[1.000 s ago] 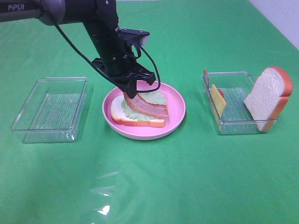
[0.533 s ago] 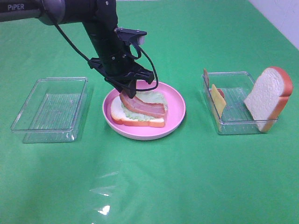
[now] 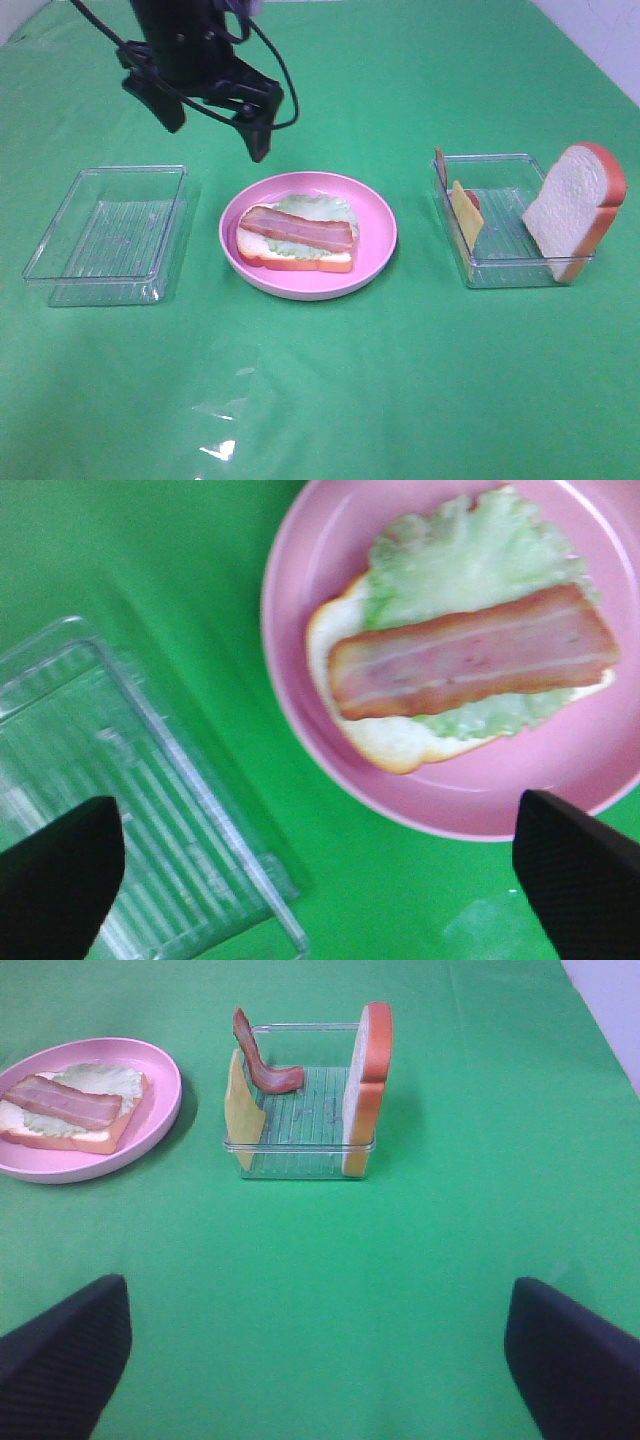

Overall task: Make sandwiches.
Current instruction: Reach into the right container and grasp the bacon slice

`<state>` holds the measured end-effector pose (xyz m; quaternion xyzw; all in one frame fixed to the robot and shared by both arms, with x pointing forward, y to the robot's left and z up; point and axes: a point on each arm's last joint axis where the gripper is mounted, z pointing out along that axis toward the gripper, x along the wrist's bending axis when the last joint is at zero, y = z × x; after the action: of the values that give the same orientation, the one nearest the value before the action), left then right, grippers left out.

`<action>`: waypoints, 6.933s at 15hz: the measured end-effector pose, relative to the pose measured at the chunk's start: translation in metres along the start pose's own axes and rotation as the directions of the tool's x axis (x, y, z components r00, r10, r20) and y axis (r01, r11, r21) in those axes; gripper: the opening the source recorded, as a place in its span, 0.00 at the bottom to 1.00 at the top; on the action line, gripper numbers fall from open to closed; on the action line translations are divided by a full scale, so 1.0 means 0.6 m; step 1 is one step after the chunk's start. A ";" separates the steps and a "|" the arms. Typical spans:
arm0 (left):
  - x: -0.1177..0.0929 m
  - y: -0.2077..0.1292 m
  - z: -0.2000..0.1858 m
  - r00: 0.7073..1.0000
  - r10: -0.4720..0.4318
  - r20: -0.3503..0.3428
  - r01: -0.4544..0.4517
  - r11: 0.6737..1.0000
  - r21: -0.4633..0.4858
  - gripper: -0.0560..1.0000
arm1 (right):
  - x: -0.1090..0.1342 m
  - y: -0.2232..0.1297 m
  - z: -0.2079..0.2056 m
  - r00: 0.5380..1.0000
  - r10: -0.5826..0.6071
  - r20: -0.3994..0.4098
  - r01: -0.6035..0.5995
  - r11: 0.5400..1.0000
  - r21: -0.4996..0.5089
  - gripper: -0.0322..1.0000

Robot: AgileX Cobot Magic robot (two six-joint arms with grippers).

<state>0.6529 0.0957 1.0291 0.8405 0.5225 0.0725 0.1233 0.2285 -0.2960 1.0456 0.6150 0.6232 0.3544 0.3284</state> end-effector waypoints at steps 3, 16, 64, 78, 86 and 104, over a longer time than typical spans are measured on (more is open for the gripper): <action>0.162 -0.017 -0.031 0.980 -0.181 -0.079 0.179 0.983 -0.032 0.99 | 0.000 0.000 0.000 1.000 0.000 0.000 0.000 1.000 0.000 0.97; 0.314 -0.213 -0.082 0.917 -0.383 -0.108 0.394 0.913 0.109 0.99 | 0.000 0.000 0.000 1.000 0.000 0.000 0.000 1.000 0.000 0.97; -0.006 -0.735 -0.256 0.877 -0.456 -0.150 0.204 0.636 -0.744 0.99 | 0.021 0.452 0.359 0.991 0.084 -0.102 -0.027 0.883 0.468 0.97; -0.006 -0.735 -0.257 0.877 -0.456 -0.150 0.204 0.636 -0.745 0.99 | 0.138 0.398 0.649 0.996 0.020 -0.088 0.041 0.768 0.639 0.97; -0.006 -0.735 -0.257 0.877 -0.456 -0.150 0.204 0.636 -0.745 0.99 | 0.144 0.324 0.734 0.996 0.034 -0.081 0.033 0.705 0.709 0.97; -0.006 -0.735 -0.257 0.877 -0.456 -0.150 0.203 0.635 -0.745 0.99 | 0.143 0.270 0.778 0.997 0.025 -0.069 0.038 0.640 0.768 0.49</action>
<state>0.2333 0.2997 1.0520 0.5911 0.6129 0.3808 0.3606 0.7070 -0.1937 0.9362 0.6805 0.7285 0.0776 0.0145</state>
